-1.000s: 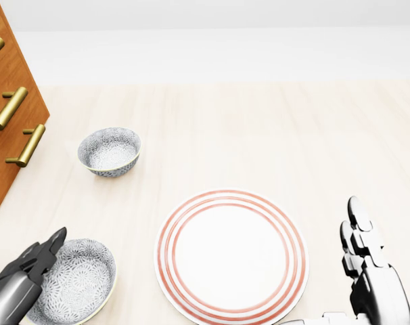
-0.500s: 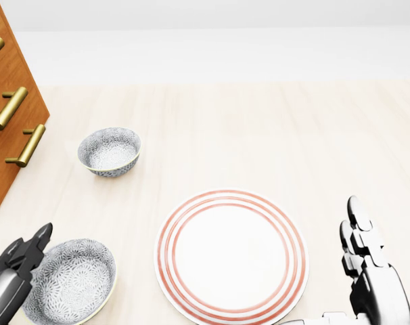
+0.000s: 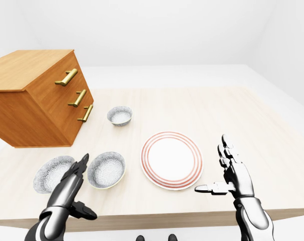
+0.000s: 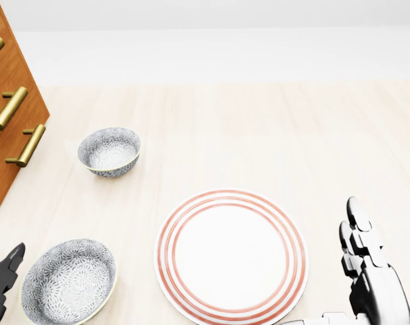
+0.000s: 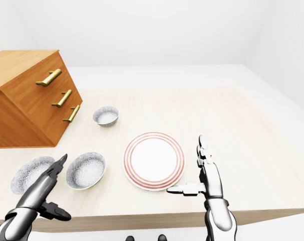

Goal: Put the bowl in the middle on the plate.

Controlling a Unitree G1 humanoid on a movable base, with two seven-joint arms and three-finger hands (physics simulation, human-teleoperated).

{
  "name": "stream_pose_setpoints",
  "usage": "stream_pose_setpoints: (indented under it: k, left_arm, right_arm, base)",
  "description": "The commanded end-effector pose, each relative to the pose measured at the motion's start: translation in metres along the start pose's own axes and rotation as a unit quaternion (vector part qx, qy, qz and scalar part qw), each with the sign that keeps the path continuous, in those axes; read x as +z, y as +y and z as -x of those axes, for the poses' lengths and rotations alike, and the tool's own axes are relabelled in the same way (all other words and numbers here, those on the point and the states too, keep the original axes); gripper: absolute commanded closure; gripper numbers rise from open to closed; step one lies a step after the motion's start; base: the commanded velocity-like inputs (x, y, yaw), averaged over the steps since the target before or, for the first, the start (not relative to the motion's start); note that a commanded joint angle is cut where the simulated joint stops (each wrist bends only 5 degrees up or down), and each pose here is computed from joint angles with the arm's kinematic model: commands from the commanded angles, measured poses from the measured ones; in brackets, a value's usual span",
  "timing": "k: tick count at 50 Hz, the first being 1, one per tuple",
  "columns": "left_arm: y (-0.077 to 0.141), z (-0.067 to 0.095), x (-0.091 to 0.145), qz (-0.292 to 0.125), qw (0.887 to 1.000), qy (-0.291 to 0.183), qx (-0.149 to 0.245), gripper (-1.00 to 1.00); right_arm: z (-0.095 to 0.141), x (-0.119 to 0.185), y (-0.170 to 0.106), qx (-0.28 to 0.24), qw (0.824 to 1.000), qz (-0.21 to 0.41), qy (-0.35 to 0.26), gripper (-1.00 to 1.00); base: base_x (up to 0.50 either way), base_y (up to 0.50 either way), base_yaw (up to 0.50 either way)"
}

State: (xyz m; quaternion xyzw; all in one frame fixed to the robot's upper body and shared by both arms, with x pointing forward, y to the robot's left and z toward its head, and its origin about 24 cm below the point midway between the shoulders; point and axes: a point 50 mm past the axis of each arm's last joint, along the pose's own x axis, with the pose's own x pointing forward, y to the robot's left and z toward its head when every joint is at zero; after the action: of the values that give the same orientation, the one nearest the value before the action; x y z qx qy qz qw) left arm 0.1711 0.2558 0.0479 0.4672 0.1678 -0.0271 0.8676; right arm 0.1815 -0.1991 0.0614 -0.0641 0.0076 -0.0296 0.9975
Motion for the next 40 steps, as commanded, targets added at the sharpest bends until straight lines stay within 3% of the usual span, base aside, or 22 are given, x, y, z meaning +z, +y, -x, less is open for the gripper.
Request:
stream_pose_setpoints:
  k: [1, 8, 40]
  left_arm:
    - [-0.004, 0.002, -0.011, 0.004, 1.000, 0.025, 0.004, -1.00]
    - [-0.003, 0.003, -0.006, 0.005, 1.000, 0.011, -0.014, -1.00]
    - [-0.003, 0.002, -0.001, -0.010, 1.000, 0.010, 0.001, -1.00]
  right_arm:
    - [-0.001, -0.001, 0.000, 0.001, 1.000, 0.000, 0.001, -1.00]
    - [0.000, 0.000, 0.000, 0.001, 1.000, 0.001, -0.001, -1.00]
    - [0.000, 0.000, 0.000, 0.002, 1.000, 0.001, -0.001, -1.00]
  base:
    - [0.00, 0.00, 0.00]
    - [0.00, 0.00, 0.00]
    - [0.00, 0.00, 0.00]
